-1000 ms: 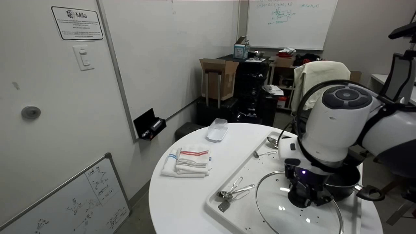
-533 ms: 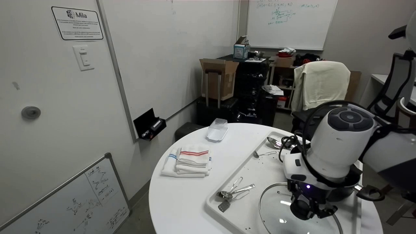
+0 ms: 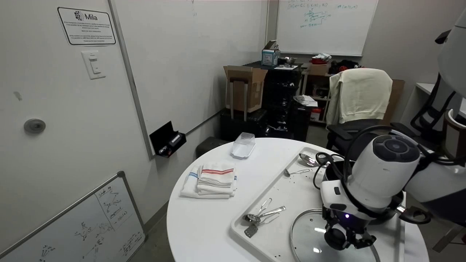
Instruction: Remove the lid from the pot
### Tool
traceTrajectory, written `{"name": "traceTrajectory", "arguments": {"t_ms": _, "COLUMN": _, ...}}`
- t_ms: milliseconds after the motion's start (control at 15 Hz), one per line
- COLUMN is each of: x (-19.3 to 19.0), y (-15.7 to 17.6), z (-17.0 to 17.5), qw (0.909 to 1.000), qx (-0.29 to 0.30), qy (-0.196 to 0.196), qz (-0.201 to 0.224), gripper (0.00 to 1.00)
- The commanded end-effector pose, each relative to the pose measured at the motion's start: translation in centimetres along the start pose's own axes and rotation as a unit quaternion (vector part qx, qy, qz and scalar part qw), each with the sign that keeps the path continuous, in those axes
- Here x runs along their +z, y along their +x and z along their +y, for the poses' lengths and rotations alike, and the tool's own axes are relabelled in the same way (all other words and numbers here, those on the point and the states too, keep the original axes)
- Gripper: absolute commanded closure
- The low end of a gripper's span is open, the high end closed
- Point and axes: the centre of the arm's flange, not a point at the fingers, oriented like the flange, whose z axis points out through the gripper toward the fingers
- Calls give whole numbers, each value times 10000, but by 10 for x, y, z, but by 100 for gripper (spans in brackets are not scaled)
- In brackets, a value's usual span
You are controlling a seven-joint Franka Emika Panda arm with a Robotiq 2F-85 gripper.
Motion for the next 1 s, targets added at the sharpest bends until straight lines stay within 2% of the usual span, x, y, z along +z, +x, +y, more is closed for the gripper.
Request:
{"name": "traceTrajectory", "arguments": {"t_ms": 0, "x": 7, "y": -5, "z": -2, "qw": 9998, "qx": -37, "qy": -190, "qz": 66, "gripper": 51}}
{"name": "traceTrajectory", "arguments": {"t_ms": 67, "x": 6, "y": -6, "z": -3, "qw": 9997, "qx": -54, "qy": -205, "qz": 78, "gripper": 25}}
{"name": "traceTrajectory", "arguments": {"t_ms": 200, "x": 3, "y": -9, "z": -3, "qw": 9997, "qx": -76, "qy": -219, "qz": 91, "gripper": 18}}
{"name": "traceTrajectory", "arguments": {"t_ms": 333, "x": -2, "y": -12, "z": -2, "qw": 9997, "qx": -74, "qy": -219, "qz": 128, "gripper": 3}}
{"name": "traceTrajectory", "arguments": {"t_ms": 467, "x": -7, "y": -15, "z": -3, "qw": 9996, "qx": -61, "qy": -205, "qz": 167, "gripper": 0}}
{"name": "traceTrajectory", "arguments": {"t_ms": 933, "x": -31, "y": -23, "z": -13, "qw": 9995, "qx": -63, "qy": -75, "qz": 315, "gripper": 0}}
